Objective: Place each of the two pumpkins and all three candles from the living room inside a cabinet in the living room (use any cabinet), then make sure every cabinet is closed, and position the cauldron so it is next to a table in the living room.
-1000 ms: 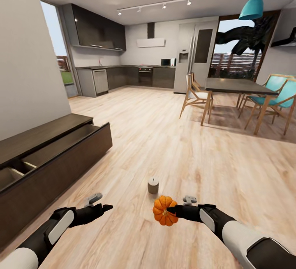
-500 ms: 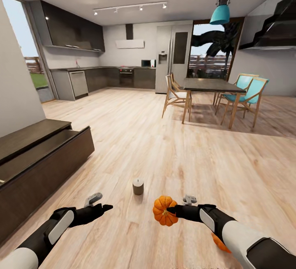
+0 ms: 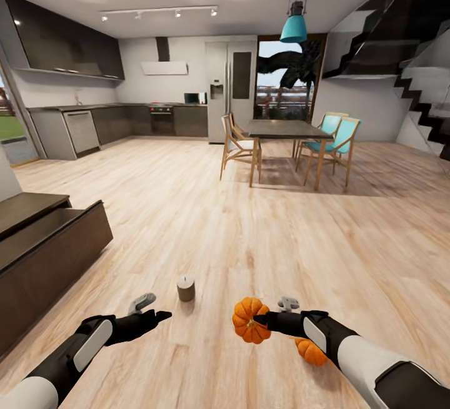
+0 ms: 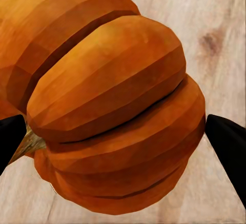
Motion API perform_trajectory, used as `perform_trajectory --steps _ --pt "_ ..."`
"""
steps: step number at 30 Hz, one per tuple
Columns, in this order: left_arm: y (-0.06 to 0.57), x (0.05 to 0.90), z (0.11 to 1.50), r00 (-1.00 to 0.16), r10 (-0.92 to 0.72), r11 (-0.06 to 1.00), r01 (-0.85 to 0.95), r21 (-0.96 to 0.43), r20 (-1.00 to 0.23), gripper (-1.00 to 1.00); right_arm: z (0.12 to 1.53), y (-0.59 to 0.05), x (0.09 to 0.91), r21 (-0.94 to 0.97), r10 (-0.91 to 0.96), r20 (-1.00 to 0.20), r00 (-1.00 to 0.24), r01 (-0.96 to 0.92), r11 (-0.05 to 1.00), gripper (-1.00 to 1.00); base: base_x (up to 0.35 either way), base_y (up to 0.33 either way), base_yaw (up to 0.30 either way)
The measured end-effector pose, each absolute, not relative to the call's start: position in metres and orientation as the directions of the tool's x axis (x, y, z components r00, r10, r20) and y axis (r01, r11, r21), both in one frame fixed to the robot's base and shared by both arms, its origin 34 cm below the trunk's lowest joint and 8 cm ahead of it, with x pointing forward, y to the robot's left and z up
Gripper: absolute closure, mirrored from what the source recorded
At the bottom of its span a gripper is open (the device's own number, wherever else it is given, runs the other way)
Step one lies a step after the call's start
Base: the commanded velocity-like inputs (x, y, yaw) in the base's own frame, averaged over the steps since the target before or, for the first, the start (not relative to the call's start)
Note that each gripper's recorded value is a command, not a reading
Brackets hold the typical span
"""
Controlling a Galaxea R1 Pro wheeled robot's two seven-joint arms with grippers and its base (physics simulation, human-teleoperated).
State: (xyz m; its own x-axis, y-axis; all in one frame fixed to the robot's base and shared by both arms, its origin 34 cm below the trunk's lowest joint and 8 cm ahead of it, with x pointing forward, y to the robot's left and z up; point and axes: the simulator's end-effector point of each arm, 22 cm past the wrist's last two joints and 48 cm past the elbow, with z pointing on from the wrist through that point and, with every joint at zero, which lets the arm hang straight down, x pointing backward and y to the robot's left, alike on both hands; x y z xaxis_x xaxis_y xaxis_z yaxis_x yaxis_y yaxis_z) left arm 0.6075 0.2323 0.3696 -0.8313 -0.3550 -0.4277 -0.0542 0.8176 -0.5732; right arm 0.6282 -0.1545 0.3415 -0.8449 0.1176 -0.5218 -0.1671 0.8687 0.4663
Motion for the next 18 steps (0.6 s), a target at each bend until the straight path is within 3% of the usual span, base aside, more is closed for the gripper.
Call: perform_trajectory --steps 18 --pt "0.226 0.600 0.360 -0.845 -0.337 0.829 -0.057 -0.557 -0.415 -1.00 0.346 -0.156 0.629 0.463 0.116 -0.528 -0.841 -0.171 0.870 1.00 0.012 -0.277 -0.297"
